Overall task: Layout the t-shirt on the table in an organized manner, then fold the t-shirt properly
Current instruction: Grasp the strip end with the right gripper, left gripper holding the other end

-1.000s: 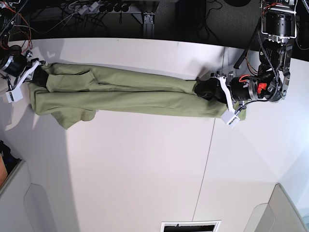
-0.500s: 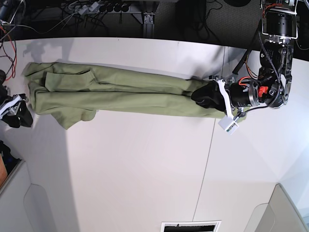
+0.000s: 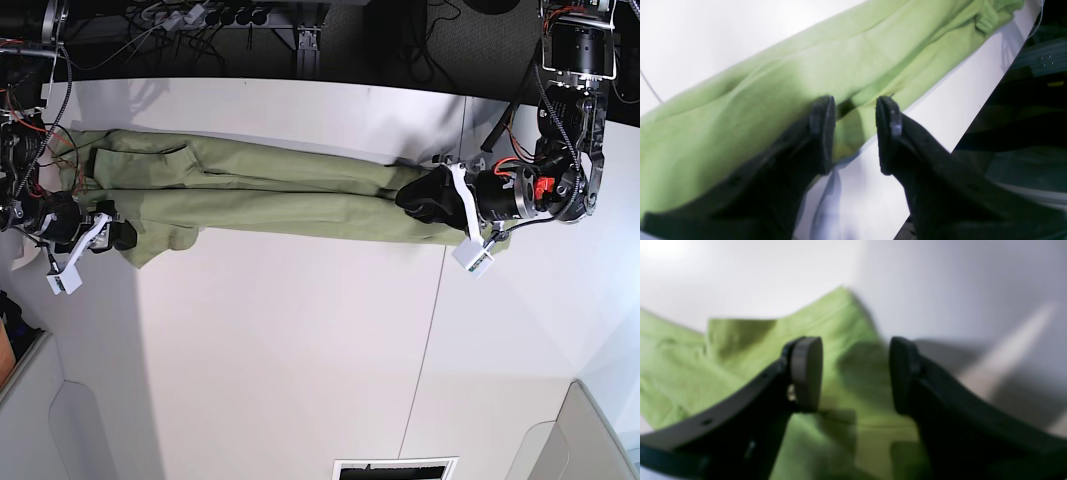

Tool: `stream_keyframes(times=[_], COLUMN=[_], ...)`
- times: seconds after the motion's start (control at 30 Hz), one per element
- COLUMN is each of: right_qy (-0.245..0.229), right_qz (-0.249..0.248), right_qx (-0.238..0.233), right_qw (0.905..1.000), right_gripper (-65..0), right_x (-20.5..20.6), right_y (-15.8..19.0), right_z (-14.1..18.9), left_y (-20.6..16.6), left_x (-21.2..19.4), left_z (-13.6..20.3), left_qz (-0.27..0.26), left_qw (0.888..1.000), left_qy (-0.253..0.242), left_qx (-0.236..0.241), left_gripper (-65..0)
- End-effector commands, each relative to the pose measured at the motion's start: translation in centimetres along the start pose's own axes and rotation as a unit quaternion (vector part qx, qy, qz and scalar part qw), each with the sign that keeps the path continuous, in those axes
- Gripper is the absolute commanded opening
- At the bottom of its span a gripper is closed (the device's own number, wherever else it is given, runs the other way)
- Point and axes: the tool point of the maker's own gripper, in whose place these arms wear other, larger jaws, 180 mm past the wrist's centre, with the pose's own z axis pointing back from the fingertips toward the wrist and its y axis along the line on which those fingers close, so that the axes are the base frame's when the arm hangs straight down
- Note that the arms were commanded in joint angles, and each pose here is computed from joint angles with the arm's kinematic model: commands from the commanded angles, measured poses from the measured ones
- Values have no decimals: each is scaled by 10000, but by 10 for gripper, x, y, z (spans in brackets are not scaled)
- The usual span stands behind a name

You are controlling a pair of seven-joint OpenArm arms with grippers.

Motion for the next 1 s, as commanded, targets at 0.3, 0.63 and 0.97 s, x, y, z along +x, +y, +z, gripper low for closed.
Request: stream_keyframes(times=[0.3, 0.63, 0.97], right_qy=[-485, -1369, -948], right_qz=[34, -135, -87], right_qx=[161, -140, -627], right_qw=[9987, 9904, 9935], right_gripper=[-650, -650, -303], right_x=[35, 76, 46], right_y=[5, -18, -43], right_z=[16, 61, 38], left_y=[0, 0, -1], left_x=[16, 8, 3], left_z=[6, 5, 4], left_qz=[-129, -90, -47], left_qw=[9997, 9999, 9999], left_qy=[-231, -139, -126], left_qx=[-5, 20, 0], left_gripper=[-435, -435, -435])
